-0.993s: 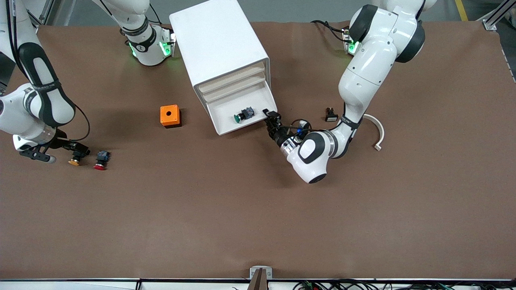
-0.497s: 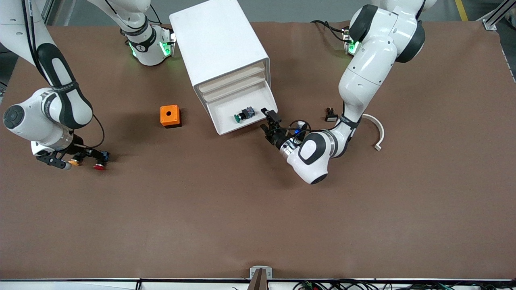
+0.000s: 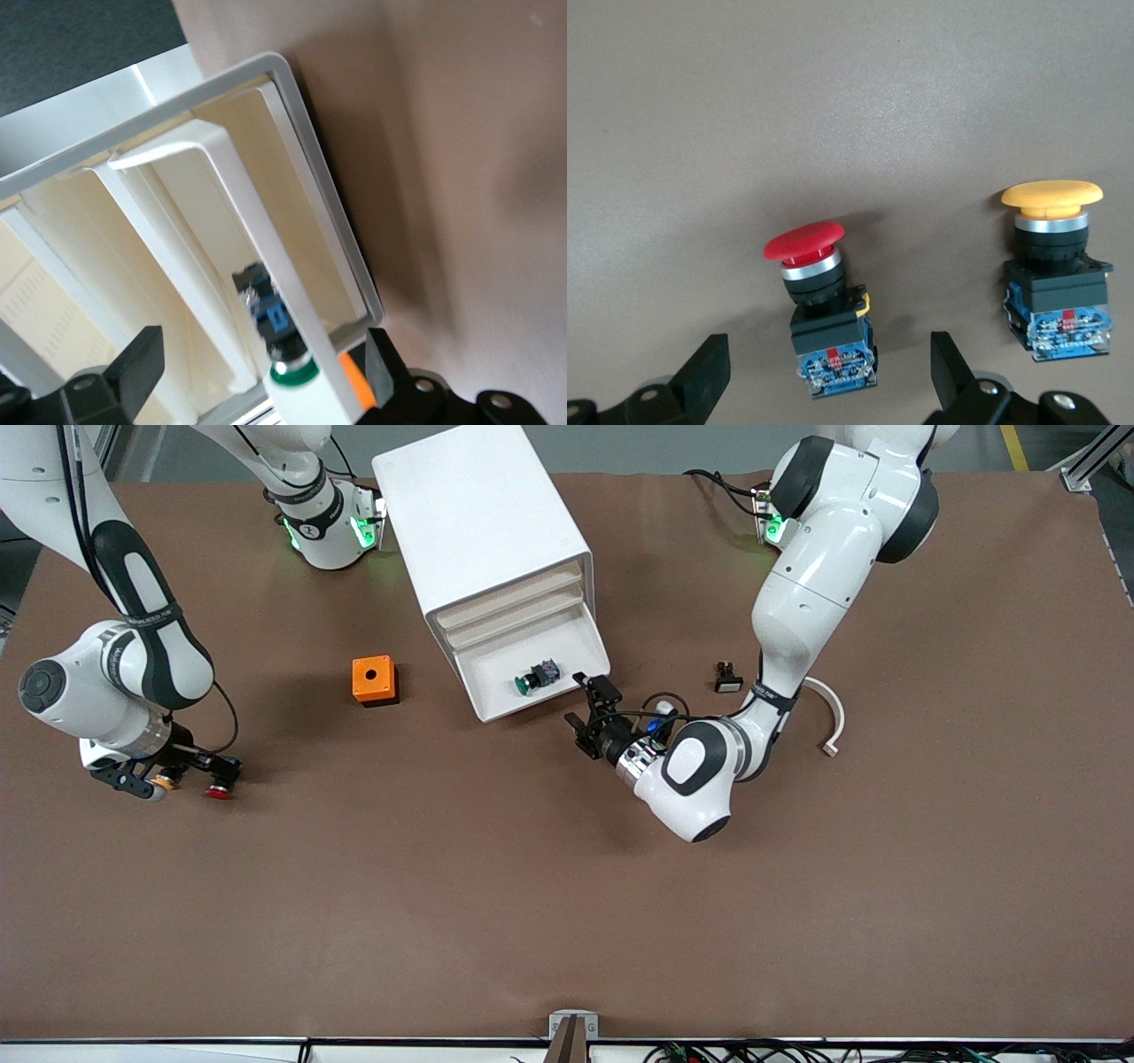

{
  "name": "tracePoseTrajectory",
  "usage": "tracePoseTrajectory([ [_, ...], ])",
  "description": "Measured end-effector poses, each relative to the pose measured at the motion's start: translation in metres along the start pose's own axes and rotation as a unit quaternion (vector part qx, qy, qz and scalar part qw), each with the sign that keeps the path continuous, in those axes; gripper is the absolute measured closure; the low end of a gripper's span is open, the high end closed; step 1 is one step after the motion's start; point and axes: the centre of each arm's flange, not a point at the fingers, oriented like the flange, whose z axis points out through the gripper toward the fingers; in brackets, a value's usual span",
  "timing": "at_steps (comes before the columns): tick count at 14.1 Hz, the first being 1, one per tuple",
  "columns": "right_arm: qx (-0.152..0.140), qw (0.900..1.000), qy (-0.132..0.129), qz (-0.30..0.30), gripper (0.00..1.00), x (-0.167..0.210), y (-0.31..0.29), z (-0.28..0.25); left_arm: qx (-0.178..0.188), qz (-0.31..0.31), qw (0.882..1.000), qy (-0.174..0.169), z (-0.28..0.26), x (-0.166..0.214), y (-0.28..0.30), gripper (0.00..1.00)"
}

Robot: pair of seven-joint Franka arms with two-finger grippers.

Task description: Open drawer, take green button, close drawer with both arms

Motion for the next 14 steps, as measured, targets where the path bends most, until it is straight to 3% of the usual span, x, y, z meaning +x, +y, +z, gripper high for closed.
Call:
tracePoseTrajectory([
  [4, 0.000, 1.000, -0.002, 0.004, 0.00, 0.000, 0.000, 0.000, -0.048, 0.088, 0.995, -0.005, -0.032, -0.002, 0.003, 0.00],
  [7, 0.002, 0.999, -0.022, 0.039, 0.00, -0.007, -0.029, -0.021, -0.094, 0.198, 0.976, 0.006, -0.068, 0.000, -0.001, 0.00],
  [10, 0.001, 0.996, -0.039, 0.082, 0.00, -0.030, -0.105, -0.067, -0.120, 0.311, 0.941, 0.064, -0.097, 0.003, -0.013, 0.00],
  [14, -0.002, 0.986, -0.037, 0.162, 0.00, -0.078, -0.213, -0.106, -0.133, 0.444, 0.872, 0.157, -0.149, 0.036, -0.014, 0.00],
])
